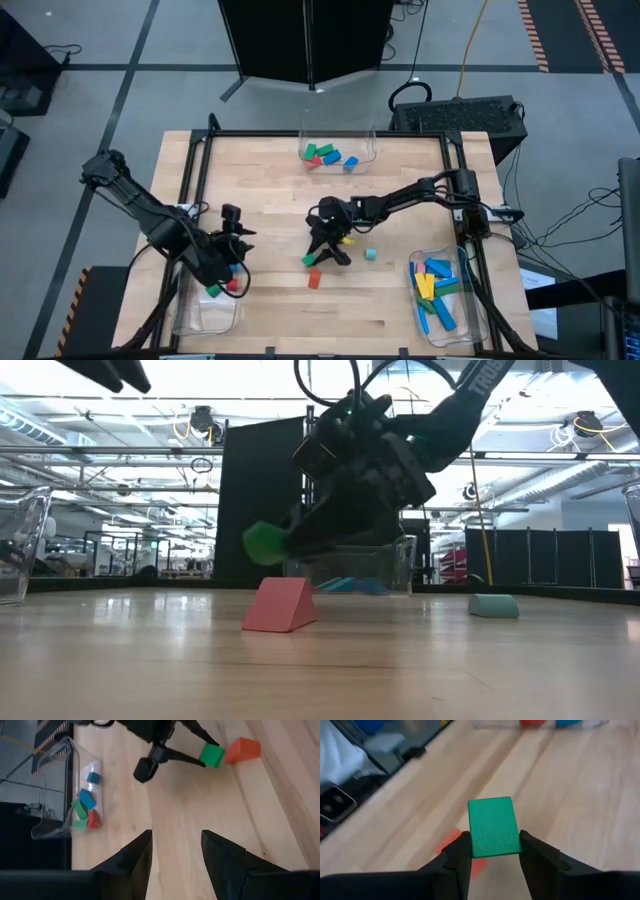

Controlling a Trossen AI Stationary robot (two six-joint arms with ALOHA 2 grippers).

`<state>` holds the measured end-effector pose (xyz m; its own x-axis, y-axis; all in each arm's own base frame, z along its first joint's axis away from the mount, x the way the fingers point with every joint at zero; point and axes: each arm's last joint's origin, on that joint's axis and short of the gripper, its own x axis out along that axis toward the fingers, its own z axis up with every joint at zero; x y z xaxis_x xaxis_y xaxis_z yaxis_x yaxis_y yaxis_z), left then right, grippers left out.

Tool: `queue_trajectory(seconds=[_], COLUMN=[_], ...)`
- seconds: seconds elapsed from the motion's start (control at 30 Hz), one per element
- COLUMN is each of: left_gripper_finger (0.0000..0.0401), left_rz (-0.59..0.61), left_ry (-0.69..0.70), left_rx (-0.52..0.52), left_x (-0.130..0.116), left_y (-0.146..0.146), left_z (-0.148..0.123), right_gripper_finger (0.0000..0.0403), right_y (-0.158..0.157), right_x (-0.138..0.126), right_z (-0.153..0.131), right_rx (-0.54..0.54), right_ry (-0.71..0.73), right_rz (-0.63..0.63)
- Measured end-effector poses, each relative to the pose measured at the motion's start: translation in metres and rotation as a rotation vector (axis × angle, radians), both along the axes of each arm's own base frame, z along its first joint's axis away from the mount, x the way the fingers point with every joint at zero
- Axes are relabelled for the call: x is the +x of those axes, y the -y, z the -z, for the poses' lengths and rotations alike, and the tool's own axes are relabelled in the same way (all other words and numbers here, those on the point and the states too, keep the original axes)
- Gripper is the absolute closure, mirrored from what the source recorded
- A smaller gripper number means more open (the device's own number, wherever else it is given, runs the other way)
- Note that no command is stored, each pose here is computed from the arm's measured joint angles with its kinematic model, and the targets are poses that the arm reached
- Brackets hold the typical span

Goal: Sort blocks by size
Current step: Put the green half circle block into the bottom left transparent bin

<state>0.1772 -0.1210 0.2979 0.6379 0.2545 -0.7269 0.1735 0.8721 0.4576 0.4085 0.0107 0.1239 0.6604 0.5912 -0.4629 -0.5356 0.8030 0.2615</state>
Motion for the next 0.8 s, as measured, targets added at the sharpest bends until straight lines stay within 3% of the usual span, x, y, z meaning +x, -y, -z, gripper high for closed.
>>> queue_trajectory(seconds=[0.57,0.8], left_gripper_finger=[0.023,0.023], left_rz=[-0.039,0.154], left_ry=[0.089,0.087], left_rx=[-0.017,0.035], left_x=[0.024,0.03], left_y=[-0.012,-0.008], left_z=[0.018,0.031], right_gripper_finger=[0.0268,0.0268], right_y=[0.002,0.014], right_x=[0.013,0.014], right_z=[-0.027,-0.032], right_rx=[0.148,0.208], right_ry=[0.203,0.218], right_rz=[0.067,0.115])
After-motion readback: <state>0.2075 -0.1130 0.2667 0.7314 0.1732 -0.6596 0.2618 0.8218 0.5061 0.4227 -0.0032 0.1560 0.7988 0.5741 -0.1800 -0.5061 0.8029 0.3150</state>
